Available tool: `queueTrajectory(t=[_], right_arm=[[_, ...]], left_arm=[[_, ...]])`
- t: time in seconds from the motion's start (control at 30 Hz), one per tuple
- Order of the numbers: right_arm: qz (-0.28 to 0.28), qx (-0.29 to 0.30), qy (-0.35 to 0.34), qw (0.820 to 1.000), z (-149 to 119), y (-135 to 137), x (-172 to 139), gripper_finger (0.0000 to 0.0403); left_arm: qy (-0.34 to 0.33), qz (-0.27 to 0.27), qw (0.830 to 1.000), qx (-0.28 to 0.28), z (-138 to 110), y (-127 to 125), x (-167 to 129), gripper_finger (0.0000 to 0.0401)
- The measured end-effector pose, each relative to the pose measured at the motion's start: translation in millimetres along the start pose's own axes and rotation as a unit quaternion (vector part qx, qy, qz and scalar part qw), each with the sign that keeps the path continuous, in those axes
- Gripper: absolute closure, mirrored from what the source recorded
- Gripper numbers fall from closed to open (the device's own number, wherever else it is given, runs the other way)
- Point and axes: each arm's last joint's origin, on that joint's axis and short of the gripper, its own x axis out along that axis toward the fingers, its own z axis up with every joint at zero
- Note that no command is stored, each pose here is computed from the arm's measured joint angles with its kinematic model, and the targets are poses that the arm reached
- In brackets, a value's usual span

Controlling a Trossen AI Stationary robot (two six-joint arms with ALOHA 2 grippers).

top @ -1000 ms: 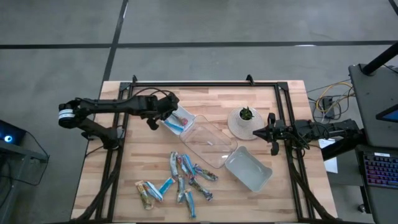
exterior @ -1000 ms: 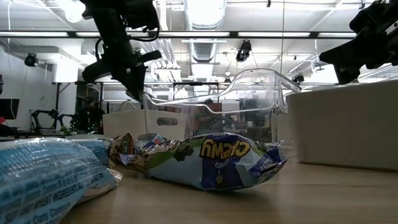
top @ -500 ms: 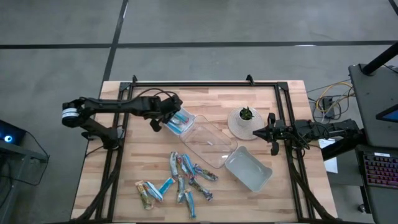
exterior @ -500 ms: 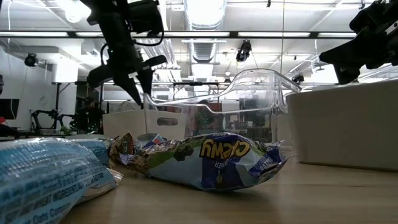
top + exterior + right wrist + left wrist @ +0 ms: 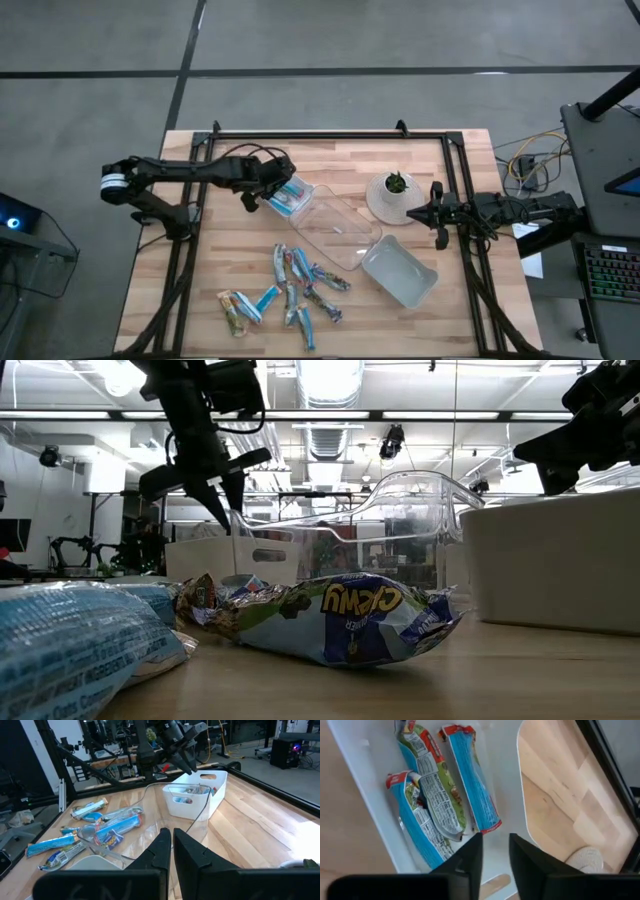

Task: Pick and place Granola Bars by type
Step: Put the orange granola bar into the gray bin

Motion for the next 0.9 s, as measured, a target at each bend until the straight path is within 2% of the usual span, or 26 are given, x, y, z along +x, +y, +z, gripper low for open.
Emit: queueTrajectory(t=[0.1,0.17,0.37,0.57,0.67,0.73,0.8,0.9], right_arm=[[0.0,0.0,0.0,1.0,0,0,0,0.039],[0.0,0.0,0.0,1.0,0,0,0,0.039],[0.0,0.0,0.0,1.0,0,0,0,0.039],[0.0,0.0,0.0,1.0,0,0,0,0.039],[0.0,0.0,0.0,1.0,0,0,0,0.039],[0.0,0.0,0.0,1.0,0,0,0,0.039],[0.0,0.0,0.0,1.0,0,0,0,0.039],[0.0,0.0,0.0,1.0,0,0,0,0.039]], left_arm=[[0.004,0.001,1.0,0.01,-1,0,0,0.0379],[0.008,0.001,1.0,0.016,-2,1,-1,0.0394],[0.024,-0.021,0.998,0.056,-3,-1,-15,0.04],[0.046,-0.064,0.983,0.164,-7,-12,-38,0.0401],[0.075,-0.089,0.962,0.245,-12,-17,-51,0.0401],[0.102,-0.107,0.941,0.304,-16,-20,-60,0.0401],[0.133,-0.126,0.913,0.365,-23,-22,-68,0.0401],[0.192,-0.153,0.859,0.448,-34,-21,-79,0.0401]])
